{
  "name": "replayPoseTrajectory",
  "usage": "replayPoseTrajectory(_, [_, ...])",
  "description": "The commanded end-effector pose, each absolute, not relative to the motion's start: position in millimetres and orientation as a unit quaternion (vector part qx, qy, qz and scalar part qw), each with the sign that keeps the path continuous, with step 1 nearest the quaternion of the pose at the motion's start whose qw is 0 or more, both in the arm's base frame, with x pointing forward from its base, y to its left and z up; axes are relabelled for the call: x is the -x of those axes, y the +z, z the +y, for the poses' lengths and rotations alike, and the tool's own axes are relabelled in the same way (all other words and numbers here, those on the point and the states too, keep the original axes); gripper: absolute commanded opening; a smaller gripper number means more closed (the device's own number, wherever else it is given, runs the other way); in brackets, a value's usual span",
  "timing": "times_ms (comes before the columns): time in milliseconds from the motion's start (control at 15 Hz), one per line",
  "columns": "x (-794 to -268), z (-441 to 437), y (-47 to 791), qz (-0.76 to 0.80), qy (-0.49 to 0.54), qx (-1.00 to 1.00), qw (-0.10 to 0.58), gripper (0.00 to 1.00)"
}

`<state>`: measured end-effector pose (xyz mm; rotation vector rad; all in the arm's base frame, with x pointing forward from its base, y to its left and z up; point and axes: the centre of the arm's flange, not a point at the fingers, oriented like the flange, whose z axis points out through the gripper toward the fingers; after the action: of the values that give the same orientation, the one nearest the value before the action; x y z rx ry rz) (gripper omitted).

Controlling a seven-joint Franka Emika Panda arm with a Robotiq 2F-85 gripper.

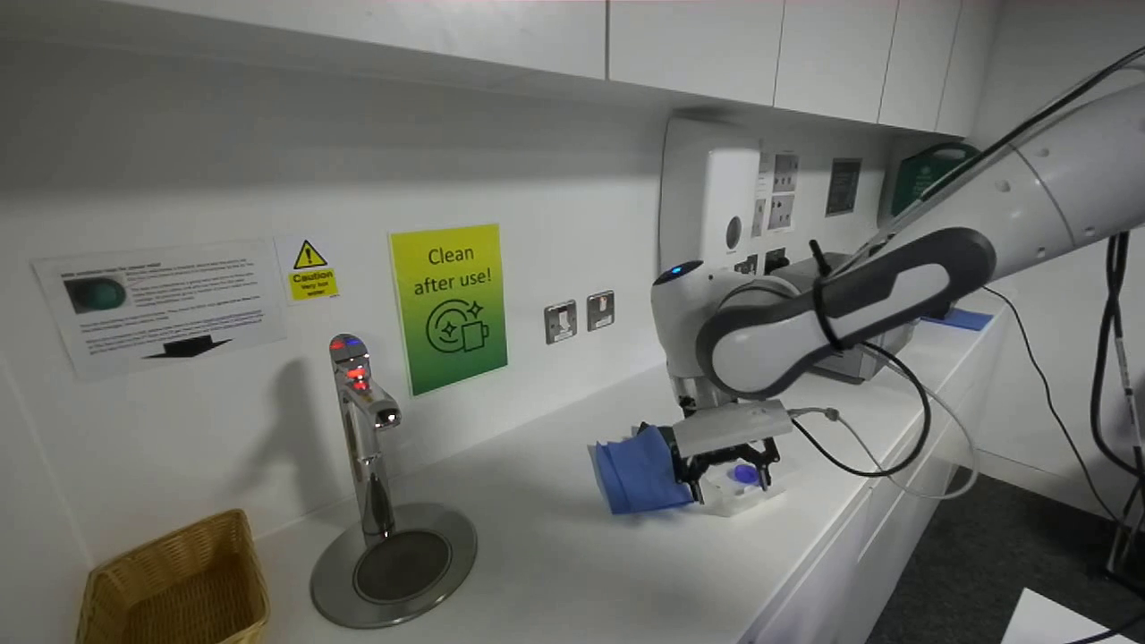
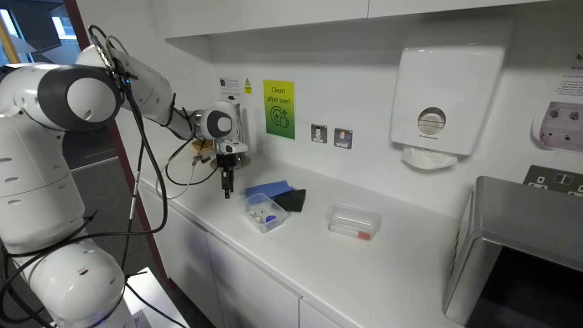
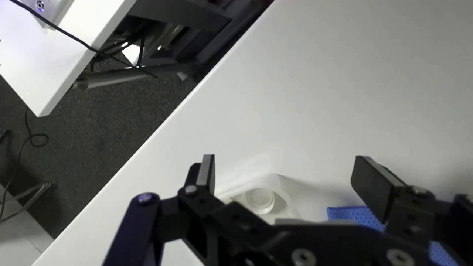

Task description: Remove the blue paper towel from the bowl

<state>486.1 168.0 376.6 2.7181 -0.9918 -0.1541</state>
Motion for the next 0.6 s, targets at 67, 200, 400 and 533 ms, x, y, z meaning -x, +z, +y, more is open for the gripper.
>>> replayPoseTrajectory(67, [-409.7, 176.5, 397.6, -0.315, 0.063, -0.94, 0.115, 1.0])
replayPoseTrajectory(200, [-391.2, 175.1, 410.4, -0.309, 0.096, -0.943, 0.081, 1.0])
replayPoseTrajectory(400, [-380.2, 169.8, 430.7, -0.299, 0.116, -0.946, 0.036, 1.0])
replayPoseTrajectory(533, [-399.4, 184.2, 421.0, -0.306, 0.099, -0.945, 0.055, 1.0])
